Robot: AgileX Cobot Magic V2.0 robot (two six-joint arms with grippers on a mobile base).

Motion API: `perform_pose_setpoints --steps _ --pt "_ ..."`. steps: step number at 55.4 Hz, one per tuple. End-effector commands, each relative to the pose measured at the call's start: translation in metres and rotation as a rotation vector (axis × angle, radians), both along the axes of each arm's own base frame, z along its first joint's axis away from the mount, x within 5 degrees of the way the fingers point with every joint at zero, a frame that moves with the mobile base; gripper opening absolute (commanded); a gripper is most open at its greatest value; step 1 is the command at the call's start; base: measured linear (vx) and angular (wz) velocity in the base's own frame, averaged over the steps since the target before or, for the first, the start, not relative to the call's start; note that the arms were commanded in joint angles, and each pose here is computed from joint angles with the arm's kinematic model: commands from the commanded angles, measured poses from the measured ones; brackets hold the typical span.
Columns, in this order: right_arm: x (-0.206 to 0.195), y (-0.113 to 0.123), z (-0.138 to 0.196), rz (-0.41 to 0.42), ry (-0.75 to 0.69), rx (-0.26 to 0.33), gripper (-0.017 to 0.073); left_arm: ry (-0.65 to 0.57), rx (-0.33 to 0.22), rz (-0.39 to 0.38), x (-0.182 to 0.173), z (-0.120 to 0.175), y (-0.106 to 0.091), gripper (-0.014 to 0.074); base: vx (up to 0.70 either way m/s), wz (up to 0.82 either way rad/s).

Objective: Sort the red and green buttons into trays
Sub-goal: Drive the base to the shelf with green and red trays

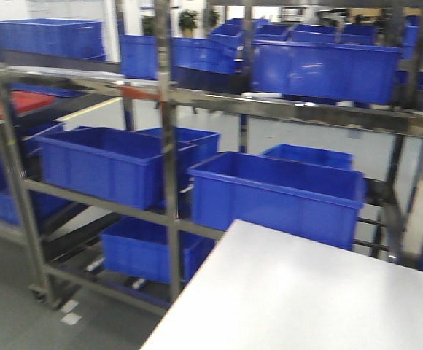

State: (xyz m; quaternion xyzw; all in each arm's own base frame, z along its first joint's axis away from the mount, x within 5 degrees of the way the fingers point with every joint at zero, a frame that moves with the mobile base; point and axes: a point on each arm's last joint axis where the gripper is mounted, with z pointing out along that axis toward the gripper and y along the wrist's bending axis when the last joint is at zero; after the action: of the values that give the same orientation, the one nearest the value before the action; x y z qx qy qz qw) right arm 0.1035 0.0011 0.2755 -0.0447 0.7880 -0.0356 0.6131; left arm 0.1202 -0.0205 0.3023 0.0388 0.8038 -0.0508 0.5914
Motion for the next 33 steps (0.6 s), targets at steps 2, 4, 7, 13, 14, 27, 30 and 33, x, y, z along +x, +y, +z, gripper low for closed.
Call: perform_pose_setpoints --steps 2,4,7,13,14,27,30,33 --pt "0.0032 0.0024 0.0158 0.027 -0.096 -0.001 -0.0009 -0.097 -0.03 -0.037 0.0007 0.015 -0.004 -0.0001 -0.16 0.62" --pt "0.0032 0.0024 0.0158 0.027 -0.096 -0.001 -0.0009 -0.097 -0.03 -0.037 0.0007 0.015 -0.004 -0.0001 -0.16 0.63" --pt "0.0032 0.0024 0.0158 0.027 -0.096 -0.001 -0.0009 -0.097 -0.03 -0.037 0.0007 0.015 -0.004 -0.0001 -0.16 0.63" --pt "0.0032 0.0024 0.0158 0.027 -0.096 -0.001 -0.0009 -0.097 -0.03 -0.037 0.0007 0.015 -0.004 -0.0001 -0.16 0.63" --pt "0.0032 0.0024 0.0158 0.027 -0.096 -0.001 -0.0009 -0.097 -0.03 -0.037 0.0007 0.015 -0.004 -0.0001 -0.16 0.62" --pt "0.0032 0.0024 0.0158 0.027 -0.096 -0.001 -0.0009 -0.097 -0.03 -0.037 0.0007 0.015 -0.004 -0.0001 -0.14 0.57" --pt "0.0032 0.0024 0.0158 0.027 -0.096 -0.001 -0.0009 -0.097 -0.03 -0.037 0.0007 0.015 -0.004 -0.0001 -0.12 0.57" --pt "0.0032 0.0024 0.0158 0.027 -0.096 -0.001 -0.0009 -0.097 -0.03 -0.037 0.0007 0.015 -0.004 -0.0001 -0.11 0.58"
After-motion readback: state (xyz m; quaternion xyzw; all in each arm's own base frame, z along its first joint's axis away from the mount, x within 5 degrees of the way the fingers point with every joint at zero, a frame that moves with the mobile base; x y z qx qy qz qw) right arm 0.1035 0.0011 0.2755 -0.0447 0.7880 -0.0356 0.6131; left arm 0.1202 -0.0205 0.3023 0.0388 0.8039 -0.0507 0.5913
